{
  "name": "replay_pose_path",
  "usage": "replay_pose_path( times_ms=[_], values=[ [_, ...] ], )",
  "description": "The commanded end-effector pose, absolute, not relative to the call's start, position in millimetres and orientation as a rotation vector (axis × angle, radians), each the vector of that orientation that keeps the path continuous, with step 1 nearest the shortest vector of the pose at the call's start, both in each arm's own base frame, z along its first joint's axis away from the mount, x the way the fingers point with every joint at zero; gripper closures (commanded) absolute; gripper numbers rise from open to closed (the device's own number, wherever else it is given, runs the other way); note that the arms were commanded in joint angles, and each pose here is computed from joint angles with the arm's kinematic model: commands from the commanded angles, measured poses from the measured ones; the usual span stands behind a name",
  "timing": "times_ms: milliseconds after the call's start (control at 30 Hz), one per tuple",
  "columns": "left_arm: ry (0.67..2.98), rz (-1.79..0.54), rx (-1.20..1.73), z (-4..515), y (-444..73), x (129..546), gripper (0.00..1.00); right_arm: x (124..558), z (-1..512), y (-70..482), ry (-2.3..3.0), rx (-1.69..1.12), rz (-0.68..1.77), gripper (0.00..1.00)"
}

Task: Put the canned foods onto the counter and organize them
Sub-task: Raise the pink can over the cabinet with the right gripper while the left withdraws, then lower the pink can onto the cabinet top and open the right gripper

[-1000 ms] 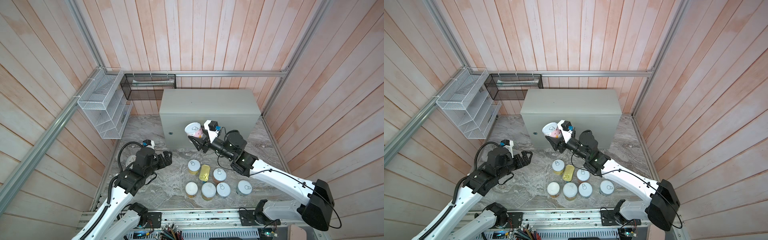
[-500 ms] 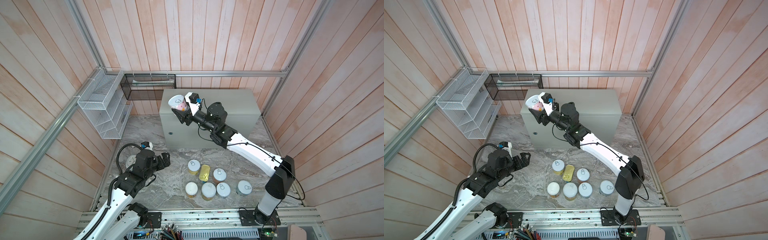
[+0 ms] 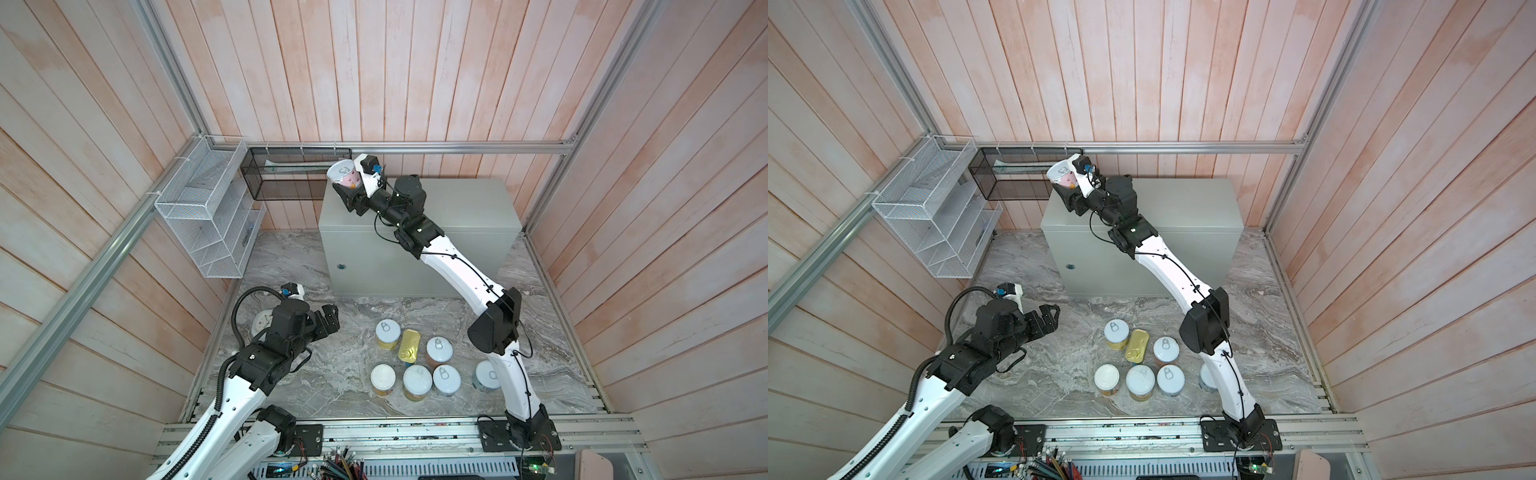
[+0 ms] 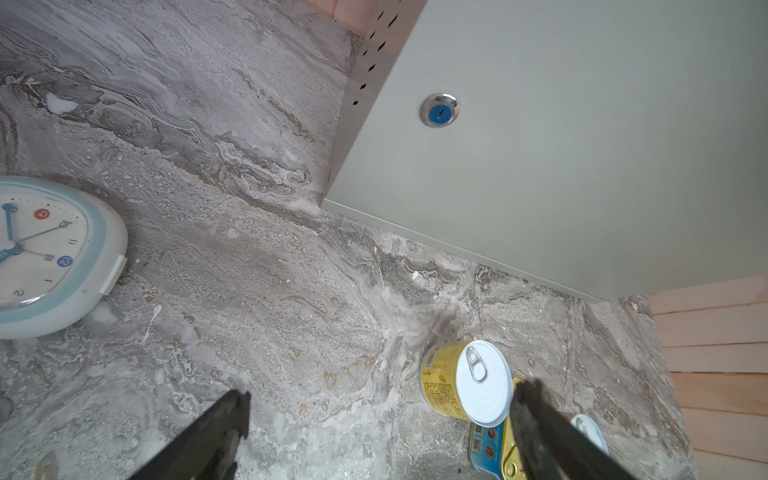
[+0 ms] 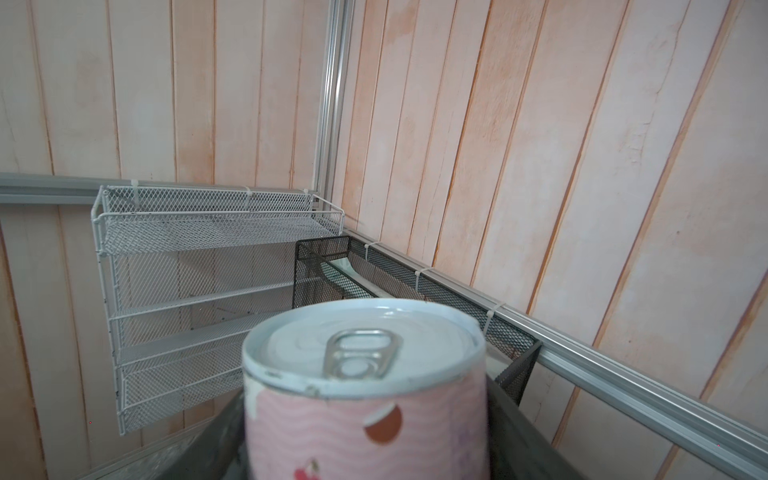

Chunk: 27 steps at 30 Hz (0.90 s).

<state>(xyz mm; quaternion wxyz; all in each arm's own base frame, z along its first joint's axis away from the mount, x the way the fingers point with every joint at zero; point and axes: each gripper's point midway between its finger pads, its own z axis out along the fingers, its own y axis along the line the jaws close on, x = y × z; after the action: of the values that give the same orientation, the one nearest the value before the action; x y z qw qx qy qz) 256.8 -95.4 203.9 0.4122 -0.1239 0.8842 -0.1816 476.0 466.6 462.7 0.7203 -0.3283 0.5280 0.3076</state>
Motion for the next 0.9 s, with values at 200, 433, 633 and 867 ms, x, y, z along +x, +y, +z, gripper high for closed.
replay_pose_path(
  times_ms=[200, 433, 633, 867],
  values=[
    [2.208, -0.408, -0.347, 208.0, -85.3, 256.8, 0.00, 493.8, 479.2, 450.7, 1.086, -0.667, 0.697, 0.31],
    [2.216, -0.414, -0.370, 205.0, -83.5, 252.9, 0.00, 499.5, 466.9, 453.2, 1.106, -0.678, 0.702, 0.26],
    [2.206, -0.439, -0.382, 206.7, -84.2, 250.3, 0.00, 499.7, 464.7, 450.7, 1.140, -0.669, 0.708, 0.17],
    [2.201, -0.457, -0.389, 208.4, -84.2, 246.8, 0.00, 498.7, 462.4, 447.8, 1.165, -0.672, 0.696, 0.12]
  ],
)
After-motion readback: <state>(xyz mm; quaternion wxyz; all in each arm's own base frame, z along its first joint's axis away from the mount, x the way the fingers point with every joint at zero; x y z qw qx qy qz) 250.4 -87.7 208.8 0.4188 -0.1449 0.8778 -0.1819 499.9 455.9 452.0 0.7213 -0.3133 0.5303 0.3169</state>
